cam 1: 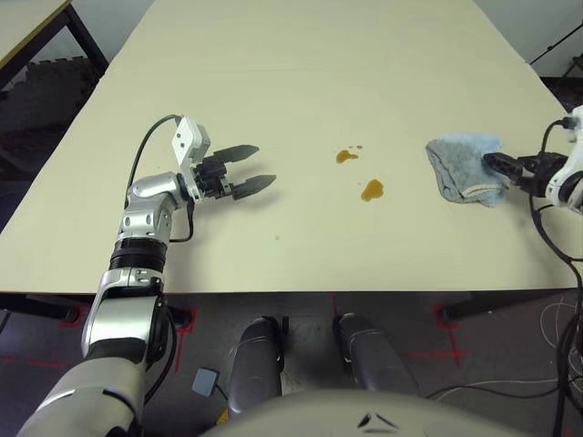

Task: Wipe the water off the table with a rag.

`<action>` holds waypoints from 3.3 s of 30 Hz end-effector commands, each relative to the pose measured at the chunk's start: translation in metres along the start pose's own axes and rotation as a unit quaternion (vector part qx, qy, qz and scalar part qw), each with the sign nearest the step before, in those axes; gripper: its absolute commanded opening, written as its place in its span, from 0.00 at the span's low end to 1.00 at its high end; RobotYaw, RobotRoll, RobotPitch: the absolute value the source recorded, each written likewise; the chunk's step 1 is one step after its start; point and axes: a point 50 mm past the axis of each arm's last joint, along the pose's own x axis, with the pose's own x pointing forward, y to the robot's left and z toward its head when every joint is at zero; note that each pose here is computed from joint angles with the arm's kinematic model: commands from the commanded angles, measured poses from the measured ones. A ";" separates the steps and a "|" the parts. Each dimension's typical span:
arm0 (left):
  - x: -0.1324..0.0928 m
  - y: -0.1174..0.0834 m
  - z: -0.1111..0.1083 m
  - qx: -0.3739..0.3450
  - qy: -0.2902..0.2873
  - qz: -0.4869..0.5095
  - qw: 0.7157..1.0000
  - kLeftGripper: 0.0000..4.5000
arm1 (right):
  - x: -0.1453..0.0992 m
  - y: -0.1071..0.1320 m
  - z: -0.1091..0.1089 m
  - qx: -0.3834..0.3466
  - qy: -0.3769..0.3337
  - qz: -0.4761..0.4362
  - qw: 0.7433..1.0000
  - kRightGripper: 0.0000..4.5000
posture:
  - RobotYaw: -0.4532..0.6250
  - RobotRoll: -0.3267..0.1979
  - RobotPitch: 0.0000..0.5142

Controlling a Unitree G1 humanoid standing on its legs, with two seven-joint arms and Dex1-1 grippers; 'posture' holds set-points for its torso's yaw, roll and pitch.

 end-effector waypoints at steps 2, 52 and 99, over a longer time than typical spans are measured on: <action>0.000 0.003 0.005 -0.006 -0.010 0.010 1.000 1.00 | 0.010 0.004 -0.011 0.004 0.017 0.006 1.000 0.99 | 0.21 0.62 0.25; -0.001 0.010 0.006 0.006 -0.002 0.028 1.000 1.00 | 0.043 0.072 0.036 0.143 -0.091 0.120 0.978 0.01 | 0.21 0.62 0.24; -0.012 0.009 0.006 0.012 0.015 0.008 1.000 1.00 | 0.111 0.240 -0.049 -0.011 0.081 0.233 0.969 0.01 | 0.23 0.62 0.25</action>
